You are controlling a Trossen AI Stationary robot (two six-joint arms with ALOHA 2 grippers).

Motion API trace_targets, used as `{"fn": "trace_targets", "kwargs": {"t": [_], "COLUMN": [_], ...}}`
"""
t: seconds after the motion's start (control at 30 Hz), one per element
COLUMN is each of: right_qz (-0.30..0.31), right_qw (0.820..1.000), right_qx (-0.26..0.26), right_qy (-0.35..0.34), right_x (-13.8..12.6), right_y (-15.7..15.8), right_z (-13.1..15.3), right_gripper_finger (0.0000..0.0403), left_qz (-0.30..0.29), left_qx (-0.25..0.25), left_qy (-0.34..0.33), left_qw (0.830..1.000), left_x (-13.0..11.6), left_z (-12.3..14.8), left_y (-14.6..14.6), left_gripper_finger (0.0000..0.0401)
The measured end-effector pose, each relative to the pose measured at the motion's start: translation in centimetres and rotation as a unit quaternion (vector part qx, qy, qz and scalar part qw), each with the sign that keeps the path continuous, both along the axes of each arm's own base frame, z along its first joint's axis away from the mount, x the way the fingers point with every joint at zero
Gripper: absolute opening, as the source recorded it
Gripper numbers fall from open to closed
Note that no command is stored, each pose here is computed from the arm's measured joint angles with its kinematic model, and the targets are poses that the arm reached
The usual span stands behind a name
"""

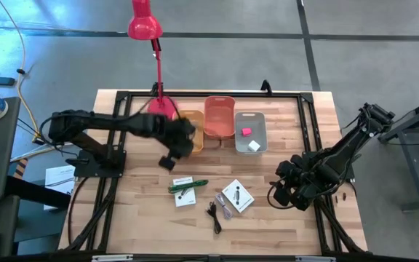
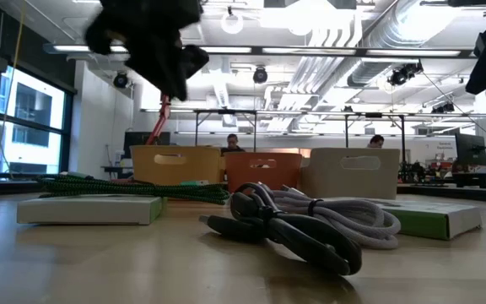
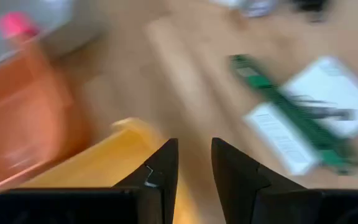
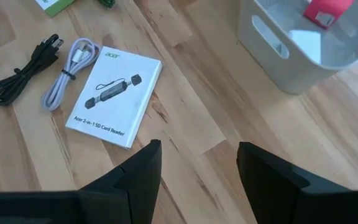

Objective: Pick and place items into bin
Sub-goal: Put the green charger cable into the yellow bin

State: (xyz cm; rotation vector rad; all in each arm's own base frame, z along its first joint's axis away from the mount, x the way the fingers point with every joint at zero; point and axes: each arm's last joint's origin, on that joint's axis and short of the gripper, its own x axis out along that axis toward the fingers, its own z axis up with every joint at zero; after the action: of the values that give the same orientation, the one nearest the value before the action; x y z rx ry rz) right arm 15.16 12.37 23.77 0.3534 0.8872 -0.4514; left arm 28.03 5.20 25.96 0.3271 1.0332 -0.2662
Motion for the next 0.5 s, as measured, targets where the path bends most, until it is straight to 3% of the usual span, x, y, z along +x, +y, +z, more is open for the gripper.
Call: {"fn": "trace_targets", "kwargs": {"t": [0.23, 0.5], "right_qz": [0.010, 0.019], "right_qw": [0.999, 0.997], "right_qx": [-0.032, -0.074], "right_qy": [0.001, 0.006], "right_x": [-0.1, -0.3], "right_y": [-0.2, -0.6], "right_z": [0.0, 0.0], "right_gripper_finger": [0.0199, 0.0199], "left_qz": [-0.010, 0.051], "left_qx": [-0.026, -0.014], "left_qy": [0.019, 0.044], "left_qw": [0.999, 0.998], "left_x": [0.3, -0.7], "left_z": [-0.1, -2.3], "left_y": [-5.7, -10.1], "left_gripper_finger": [0.0082, 0.0084]}}
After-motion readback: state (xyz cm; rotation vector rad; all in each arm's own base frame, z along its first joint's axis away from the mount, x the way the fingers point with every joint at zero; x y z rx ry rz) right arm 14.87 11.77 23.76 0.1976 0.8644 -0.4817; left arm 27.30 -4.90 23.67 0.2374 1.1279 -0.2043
